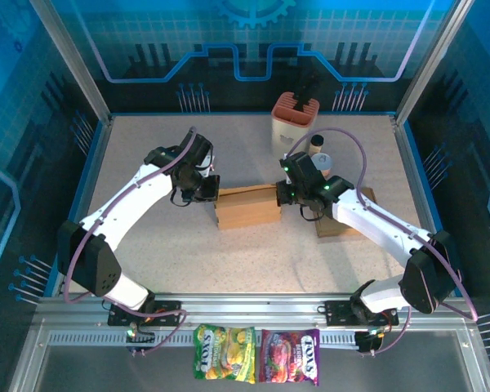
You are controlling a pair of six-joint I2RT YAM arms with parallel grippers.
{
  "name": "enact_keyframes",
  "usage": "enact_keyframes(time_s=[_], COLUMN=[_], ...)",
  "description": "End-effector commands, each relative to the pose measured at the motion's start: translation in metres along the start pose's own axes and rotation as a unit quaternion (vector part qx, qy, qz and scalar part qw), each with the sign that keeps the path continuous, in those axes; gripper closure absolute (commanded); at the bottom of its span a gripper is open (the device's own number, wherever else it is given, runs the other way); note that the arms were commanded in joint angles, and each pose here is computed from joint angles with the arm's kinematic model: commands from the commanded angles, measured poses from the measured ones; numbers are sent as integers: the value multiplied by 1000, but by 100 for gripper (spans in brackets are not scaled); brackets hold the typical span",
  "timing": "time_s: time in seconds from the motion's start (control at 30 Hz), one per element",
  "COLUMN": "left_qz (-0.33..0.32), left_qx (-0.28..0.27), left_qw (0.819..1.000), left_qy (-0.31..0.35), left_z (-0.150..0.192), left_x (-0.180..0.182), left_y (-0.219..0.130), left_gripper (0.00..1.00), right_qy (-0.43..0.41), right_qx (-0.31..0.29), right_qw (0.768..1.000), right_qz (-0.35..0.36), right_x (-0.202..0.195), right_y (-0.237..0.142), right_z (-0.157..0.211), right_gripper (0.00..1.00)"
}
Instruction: Fold the paper box
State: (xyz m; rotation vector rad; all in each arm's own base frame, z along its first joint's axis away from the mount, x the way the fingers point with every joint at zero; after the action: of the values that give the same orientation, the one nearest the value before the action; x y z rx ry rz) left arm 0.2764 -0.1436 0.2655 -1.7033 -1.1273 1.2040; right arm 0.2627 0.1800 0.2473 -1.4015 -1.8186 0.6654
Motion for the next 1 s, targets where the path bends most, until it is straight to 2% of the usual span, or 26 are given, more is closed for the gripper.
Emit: enact_keyframes(time_s=[0.0, 0.47, 0.97], left_qz=[24, 24, -15], left_qx=[-18, -40, -62], left_qw=[1000, 999, 996], left_qy=[-3, 20, 67], left_z=[-4, 23, 50], left_x=[-5, 6, 5], left_y=[3, 22, 31], left_gripper=[100, 100, 100], right_qy=[0, -11, -25], right_qx=[5, 7, 7], right_qw=[1000, 1000, 1000], right_qz=[-11, -11, -3], right_x=[7, 4, -1], right_y=[-1, 4, 5], right_z=[0, 8, 21], right_gripper=[100, 100, 100])
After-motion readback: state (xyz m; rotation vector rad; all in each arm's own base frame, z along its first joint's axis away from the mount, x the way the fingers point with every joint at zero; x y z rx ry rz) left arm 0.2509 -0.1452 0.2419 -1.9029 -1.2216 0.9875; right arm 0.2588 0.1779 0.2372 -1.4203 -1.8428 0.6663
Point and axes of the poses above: each hand's point on the last joint's axis, 136 mm out from that joint toward the fingers, its own y axis out along the fingers, its own x axis along the line the jaws close on, z = x × y, the point moved 10 cm from there along -y, back along the fingers, and after that the axes turned 7 degrees about y, right-handed, at the moved point
